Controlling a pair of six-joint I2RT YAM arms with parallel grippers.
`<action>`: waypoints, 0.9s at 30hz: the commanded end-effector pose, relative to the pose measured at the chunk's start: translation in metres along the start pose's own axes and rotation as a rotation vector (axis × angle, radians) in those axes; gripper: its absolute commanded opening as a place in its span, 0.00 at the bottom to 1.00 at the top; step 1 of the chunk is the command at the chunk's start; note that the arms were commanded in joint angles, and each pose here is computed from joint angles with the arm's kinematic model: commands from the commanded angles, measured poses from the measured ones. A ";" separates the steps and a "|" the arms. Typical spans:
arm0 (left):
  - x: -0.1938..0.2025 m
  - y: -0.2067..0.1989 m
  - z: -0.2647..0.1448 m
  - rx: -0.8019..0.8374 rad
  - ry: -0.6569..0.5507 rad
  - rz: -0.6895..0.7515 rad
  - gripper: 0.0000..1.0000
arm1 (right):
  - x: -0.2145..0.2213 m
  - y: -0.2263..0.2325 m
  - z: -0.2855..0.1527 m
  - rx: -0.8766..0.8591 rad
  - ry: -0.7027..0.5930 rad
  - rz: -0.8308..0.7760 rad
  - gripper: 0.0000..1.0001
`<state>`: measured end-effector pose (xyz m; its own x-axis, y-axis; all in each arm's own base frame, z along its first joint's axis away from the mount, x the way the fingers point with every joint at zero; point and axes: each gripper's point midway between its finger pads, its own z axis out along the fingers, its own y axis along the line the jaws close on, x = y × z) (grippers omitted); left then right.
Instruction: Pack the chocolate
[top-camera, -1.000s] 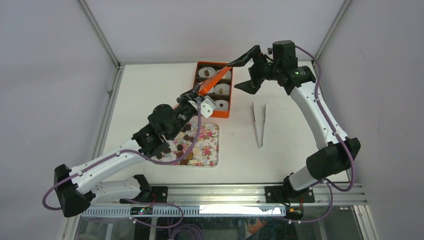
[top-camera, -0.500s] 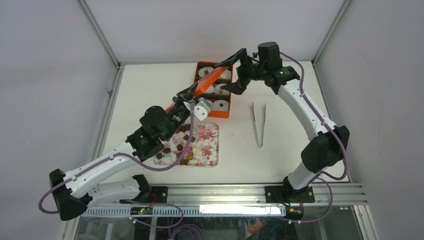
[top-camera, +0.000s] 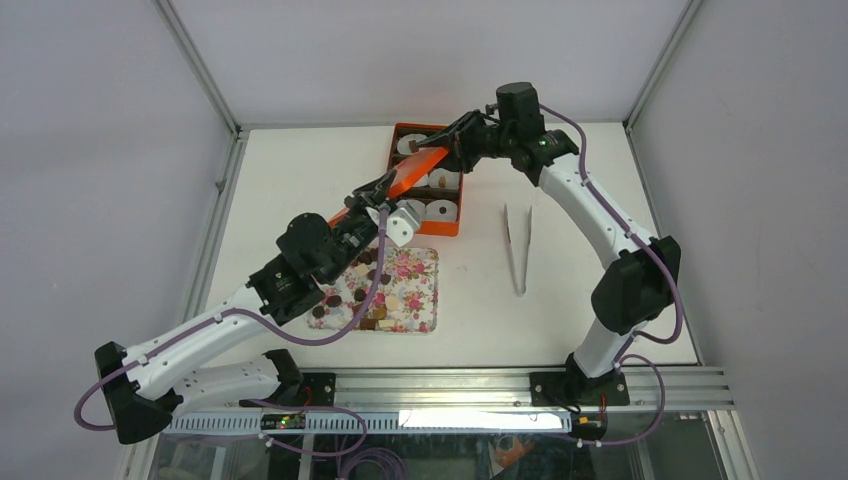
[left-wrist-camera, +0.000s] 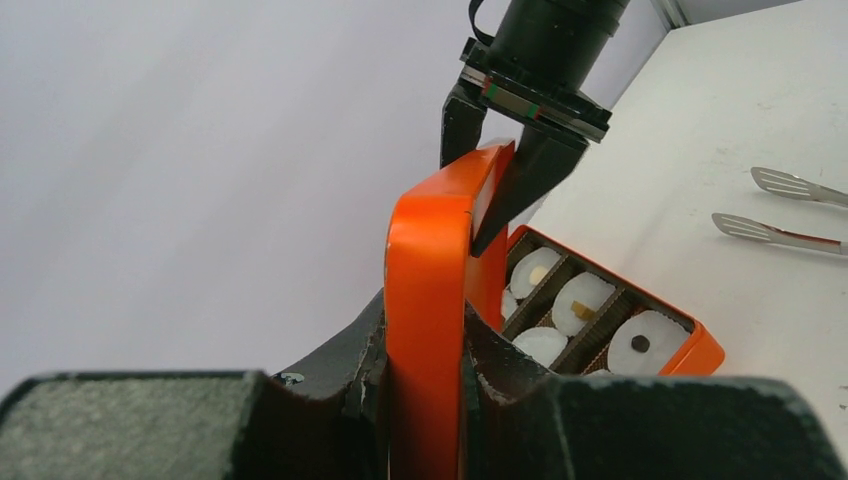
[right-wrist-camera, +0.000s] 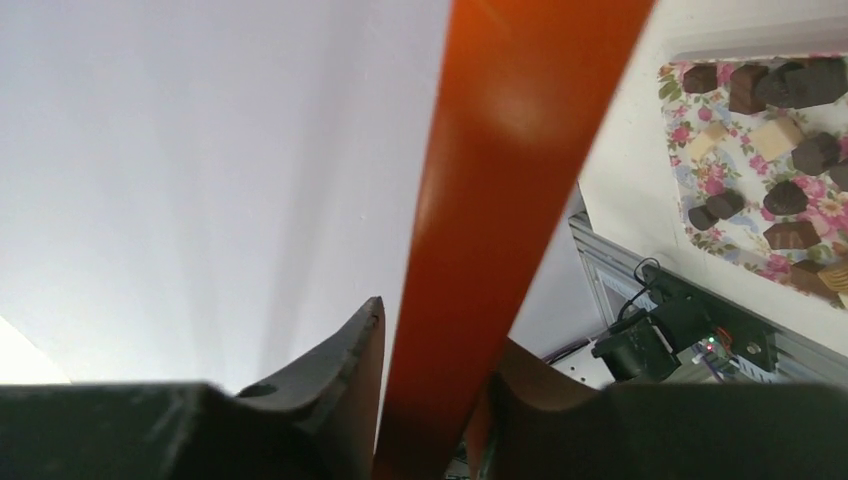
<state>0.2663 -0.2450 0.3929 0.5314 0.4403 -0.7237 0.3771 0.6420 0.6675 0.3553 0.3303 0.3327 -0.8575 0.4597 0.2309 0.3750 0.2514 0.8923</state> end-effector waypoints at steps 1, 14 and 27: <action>-0.037 0.028 -0.006 -0.078 -0.136 -0.018 0.00 | 0.012 0.029 -0.008 -0.082 0.028 -0.055 0.27; -0.025 0.007 -0.027 0.065 -0.034 -0.185 0.99 | -0.015 0.055 -0.037 -0.108 -0.138 -0.225 0.00; 0.007 0.002 -0.077 0.098 0.267 -0.572 0.99 | -0.053 0.077 -0.068 -0.123 -0.208 -0.715 0.00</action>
<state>0.2004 -0.2132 0.3819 0.2084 0.2369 -0.9489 0.6864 0.6557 0.3144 0.4131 0.2532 0.3986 -0.7923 0.5351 -0.2932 -0.0379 0.4364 0.8989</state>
